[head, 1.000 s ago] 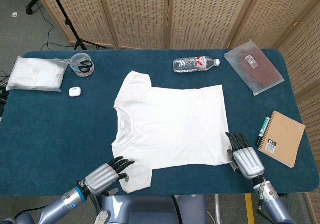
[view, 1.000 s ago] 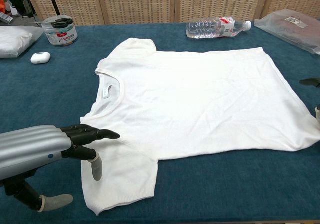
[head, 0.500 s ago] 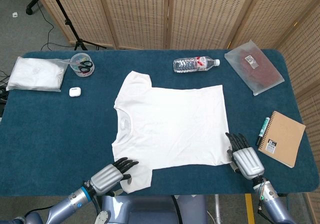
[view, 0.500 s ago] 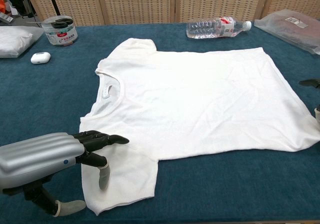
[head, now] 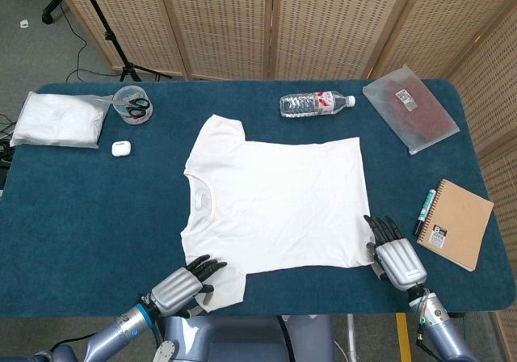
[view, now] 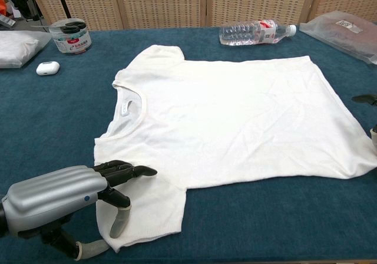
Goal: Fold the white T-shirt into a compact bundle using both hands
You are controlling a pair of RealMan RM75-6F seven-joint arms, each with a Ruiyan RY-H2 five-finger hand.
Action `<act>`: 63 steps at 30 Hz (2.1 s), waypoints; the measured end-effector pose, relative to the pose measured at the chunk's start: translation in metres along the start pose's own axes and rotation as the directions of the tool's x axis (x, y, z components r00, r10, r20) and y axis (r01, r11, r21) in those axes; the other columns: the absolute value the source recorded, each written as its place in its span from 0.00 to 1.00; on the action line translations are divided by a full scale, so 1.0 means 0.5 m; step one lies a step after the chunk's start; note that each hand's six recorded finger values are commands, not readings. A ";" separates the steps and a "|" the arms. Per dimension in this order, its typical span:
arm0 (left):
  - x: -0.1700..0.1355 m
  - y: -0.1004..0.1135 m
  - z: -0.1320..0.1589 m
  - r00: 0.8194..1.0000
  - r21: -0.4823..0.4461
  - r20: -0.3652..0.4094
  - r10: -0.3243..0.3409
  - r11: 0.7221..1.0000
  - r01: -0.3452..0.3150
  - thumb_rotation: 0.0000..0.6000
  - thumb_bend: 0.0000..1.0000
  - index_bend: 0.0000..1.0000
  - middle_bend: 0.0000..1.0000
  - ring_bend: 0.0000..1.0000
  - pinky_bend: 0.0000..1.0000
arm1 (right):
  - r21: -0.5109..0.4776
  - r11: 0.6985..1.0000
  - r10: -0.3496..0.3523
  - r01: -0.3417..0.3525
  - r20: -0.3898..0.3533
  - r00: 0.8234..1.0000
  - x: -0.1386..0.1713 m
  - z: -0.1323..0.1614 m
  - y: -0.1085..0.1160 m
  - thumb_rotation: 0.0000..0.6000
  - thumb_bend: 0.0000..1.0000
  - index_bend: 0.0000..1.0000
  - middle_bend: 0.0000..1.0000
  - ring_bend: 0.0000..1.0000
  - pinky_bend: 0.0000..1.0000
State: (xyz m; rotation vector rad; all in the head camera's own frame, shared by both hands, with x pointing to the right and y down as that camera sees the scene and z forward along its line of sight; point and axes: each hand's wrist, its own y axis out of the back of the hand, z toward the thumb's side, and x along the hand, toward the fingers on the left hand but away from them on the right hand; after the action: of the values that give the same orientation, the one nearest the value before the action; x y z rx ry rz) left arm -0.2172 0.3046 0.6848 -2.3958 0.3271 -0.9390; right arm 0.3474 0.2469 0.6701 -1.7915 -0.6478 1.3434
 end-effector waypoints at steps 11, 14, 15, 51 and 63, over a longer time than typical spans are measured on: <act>-0.004 0.028 -0.011 0.998 -0.005 -0.026 0.061 0.998 -0.061 1.00 0.56 0.71 0.00 0.00 0.00 | -0.005 1.000 -0.009 0.009 0.001 1.000 0.001 -0.003 0.006 1.00 0.67 0.67 0.01 0.00 0.00; -0.007 0.044 -0.015 0.996 -0.010 -0.035 0.080 0.997 -0.081 1.00 0.56 0.71 0.00 0.00 0.00 | -0.010 1.000 -0.015 0.015 -0.002 1.000 0.002 -0.002 0.009 1.00 0.68 0.68 0.01 0.00 0.00; -0.008 0.049 -0.017 0.996 -0.013 -0.038 0.086 0.996 -0.086 1.00 0.56 0.71 0.00 0.00 0.00 | -0.013 1.000 -0.020 0.020 -0.004 1.000 0.002 -0.002 0.011 1.00 0.69 0.68 0.02 0.00 0.00; -0.167 0.184 0.034 0.998 -0.042 -0.063 -0.026 0.999 0.023 1.00 0.61 0.72 0.00 0.00 0.00 | -0.182 0.980 -0.003 -0.077 -0.403 0.915 0.075 0.087 0.074 1.00 0.72 0.71 0.10 0.00 0.00; -0.204 0.180 0.053 0.993 -0.065 -0.061 -0.096 0.994 0.092 1.00 0.61 0.73 0.00 0.00 0.00 | -0.178 0.976 0.030 -0.122 -0.447 0.894 0.121 0.092 0.070 1.00 0.72 0.72 0.10 0.00 0.00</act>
State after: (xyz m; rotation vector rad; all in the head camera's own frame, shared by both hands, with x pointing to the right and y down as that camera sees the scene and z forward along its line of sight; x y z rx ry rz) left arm -0.2759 0.2819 0.5612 -2.4596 0.2729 -1.0648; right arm 0.3202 0.2876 0.6024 -2.2145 -0.4763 0.8876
